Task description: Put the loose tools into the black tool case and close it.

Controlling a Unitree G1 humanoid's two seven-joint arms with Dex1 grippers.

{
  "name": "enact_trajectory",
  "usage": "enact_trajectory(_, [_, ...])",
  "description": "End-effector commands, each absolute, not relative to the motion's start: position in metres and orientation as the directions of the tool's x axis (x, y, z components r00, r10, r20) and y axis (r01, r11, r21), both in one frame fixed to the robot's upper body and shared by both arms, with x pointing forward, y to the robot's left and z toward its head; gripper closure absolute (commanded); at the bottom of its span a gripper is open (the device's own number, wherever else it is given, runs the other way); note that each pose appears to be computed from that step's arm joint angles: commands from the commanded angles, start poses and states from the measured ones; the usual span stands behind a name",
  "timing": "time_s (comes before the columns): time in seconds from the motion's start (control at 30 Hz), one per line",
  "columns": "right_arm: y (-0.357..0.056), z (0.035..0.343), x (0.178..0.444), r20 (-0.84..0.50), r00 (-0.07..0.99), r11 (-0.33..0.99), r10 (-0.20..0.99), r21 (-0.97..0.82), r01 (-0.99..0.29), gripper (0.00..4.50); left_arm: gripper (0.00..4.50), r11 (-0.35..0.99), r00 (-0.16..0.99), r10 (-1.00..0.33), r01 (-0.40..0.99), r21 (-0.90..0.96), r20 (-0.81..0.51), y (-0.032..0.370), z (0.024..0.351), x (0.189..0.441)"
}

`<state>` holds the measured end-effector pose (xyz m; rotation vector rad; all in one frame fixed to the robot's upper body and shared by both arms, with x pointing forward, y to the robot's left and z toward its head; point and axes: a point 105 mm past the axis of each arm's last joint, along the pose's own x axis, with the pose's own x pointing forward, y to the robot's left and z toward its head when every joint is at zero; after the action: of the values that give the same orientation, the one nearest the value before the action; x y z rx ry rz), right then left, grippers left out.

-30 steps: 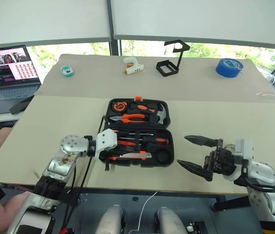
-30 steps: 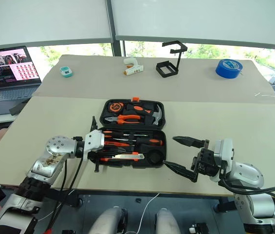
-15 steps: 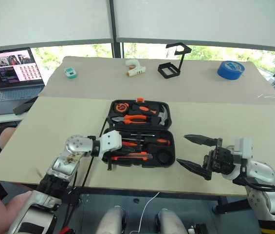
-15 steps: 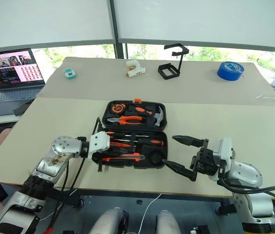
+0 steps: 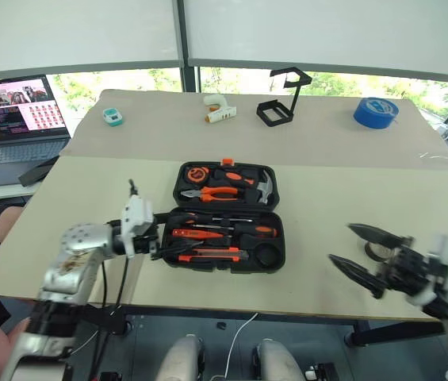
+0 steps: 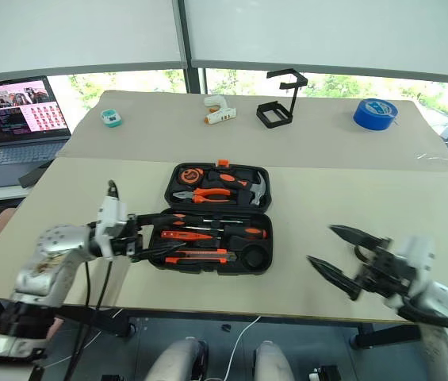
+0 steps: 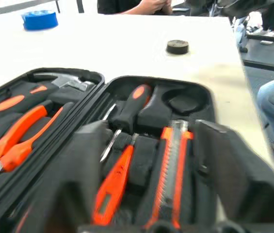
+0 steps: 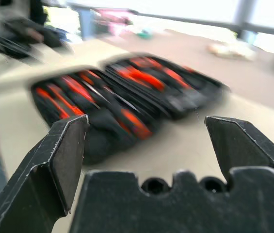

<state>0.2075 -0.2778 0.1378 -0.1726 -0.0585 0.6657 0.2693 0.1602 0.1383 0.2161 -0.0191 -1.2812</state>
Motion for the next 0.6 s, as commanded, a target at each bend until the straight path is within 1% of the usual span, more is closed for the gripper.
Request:
enact_trajectory(0.03, [-0.329, 0.139, 0.177, -0.028, 0.9, 0.859, 0.435, -0.287, -0.424, 0.0, 0.07, 0.275, 0.294, -0.948, 0.949, 0.152, -0.122, 0.184, 0.136, 0.25])
enact_trajectory(0.1, [-0.347, 0.129, 0.159, -0.072, 0.93, 0.888, 0.359, -0.279, -0.365, 0.0, 0.07, 0.269, 0.286, -0.951, 0.952, 0.142, -0.115, 0.195, 0.131, 0.238])
enact_trajectory(0.17, [-0.355, 0.12, 0.145, -0.119, 0.941, 0.899, 0.317, -0.279, -0.338, 0.0, 0.07, 0.289, 0.304, -0.945, 0.949, 0.128, -0.118, 0.204, 0.126, 0.234])
enact_trajectory(0.23, [-0.358, 0.115, 0.139, -0.146, 0.943, 0.902, 0.298, -0.281, -0.329, 0.0, 0.07, 0.302, 0.316, -0.942, 0.944, 0.13, -0.108, 0.209, 0.125, 0.234])
enact_trajectory(0.3, [-0.358, 0.116, 0.141, -0.165, 0.941, 0.898, 0.295, -0.29, -0.332, 0.0, 0.07, 0.322, 0.33, -0.943, 0.935, 0.151, -0.037, 0.205, 0.136, 0.238])
enact_trajectory(0.37, [-0.358, 0.12, 0.15, -0.173, 0.936, 0.886, 0.305, -0.308, -0.346, 0.0, 0.07, 0.322, 0.324, -0.946, 0.935, 0.147, 0.011, 0.198, 0.144, 0.241])
enact_trajectory(0.43, [-0.358, 0.124, 0.162, -0.211, 0.929, 0.874, 0.304, -0.328, -0.36, 0.0, 0.07, 0.316, 0.313, -0.949, 0.936, 0.155, 0.044, 0.19, 0.15, 0.242])
enact_trajectory(0.5, [-0.356, 0.128, 0.193, -0.323, 0.888, 0.834, 0.328, -0.343, -0.433, 0.0, 0.07, 0.274, 0.264, -0.961, 0.952, 0.138, 0.085, 0.172, 0.156, 0.242])
enact_trajectory(0.53, [-0.353, 0.131, 0.207, -0.371, 0.862, 0.815, 0.345, -0.336, -0.471, 0.0, 0.07, 0.227, 0.222, -0.973, 0.97, 0.091, 0.066, 0.162, 0.155, 0.238])
enact_trajectory(0.6, [-0.347, 0.133, 0.225, -0.462, 0.806, 0.774, 0.371, -0.326, -0.543, 0.0, 0.07, 0.169, 0.167, -0.985, 0.984, 0.051, 0.043, 0.148, 0.153, 0.233])
